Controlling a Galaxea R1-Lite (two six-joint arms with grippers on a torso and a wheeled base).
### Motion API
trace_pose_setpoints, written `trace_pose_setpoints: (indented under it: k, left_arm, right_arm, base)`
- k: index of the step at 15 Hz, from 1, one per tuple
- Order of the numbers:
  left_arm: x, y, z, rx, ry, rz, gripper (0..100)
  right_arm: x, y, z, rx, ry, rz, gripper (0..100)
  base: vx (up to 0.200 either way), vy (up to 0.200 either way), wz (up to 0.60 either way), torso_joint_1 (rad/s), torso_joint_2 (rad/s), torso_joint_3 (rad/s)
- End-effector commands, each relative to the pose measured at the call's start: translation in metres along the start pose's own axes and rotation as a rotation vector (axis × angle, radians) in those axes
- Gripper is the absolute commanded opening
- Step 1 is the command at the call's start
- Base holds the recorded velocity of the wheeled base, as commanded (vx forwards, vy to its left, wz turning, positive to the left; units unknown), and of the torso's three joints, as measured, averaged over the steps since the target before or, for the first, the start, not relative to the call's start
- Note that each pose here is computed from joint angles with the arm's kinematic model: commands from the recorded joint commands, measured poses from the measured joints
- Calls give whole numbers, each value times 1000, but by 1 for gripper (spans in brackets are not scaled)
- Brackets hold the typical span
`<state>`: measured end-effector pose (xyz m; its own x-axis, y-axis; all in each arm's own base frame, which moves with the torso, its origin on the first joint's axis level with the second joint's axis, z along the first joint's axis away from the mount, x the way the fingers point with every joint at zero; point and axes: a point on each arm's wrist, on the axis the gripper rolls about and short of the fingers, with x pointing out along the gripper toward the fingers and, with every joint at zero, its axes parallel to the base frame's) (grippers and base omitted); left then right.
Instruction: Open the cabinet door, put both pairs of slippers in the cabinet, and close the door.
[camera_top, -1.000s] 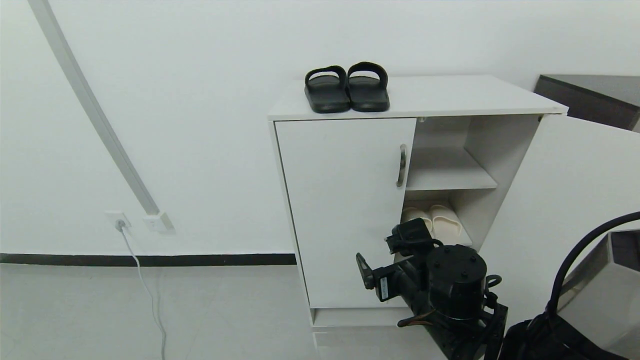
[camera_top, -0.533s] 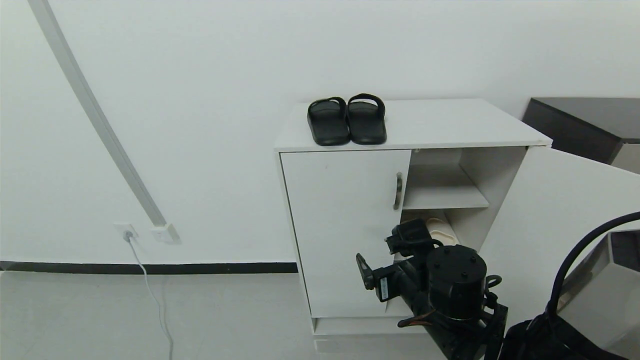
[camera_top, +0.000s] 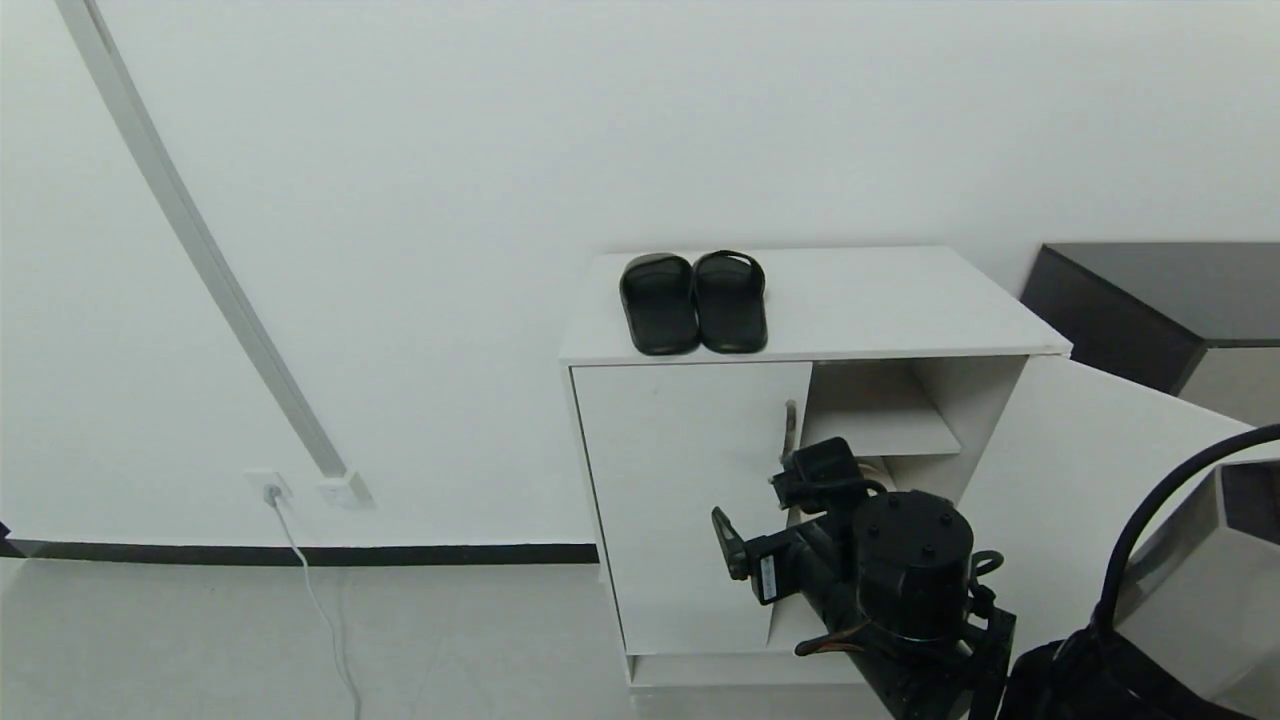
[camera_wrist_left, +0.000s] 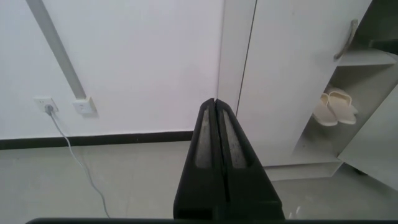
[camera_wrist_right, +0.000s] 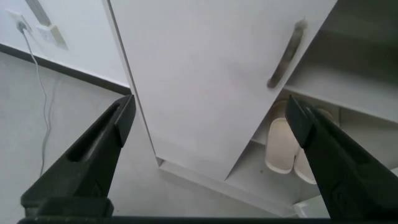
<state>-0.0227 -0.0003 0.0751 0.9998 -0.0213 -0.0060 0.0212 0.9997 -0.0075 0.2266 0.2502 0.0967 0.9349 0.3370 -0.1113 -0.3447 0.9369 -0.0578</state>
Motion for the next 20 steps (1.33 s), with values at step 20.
trace_pose_setpoints:
  k: [20]
  left_arm:
    - [0,0,0,0,2,1,0]
  right_arm:
    - [0,0,-1,0,3,0,100]
  base:
    - [0,0,0,208,-454,-252]
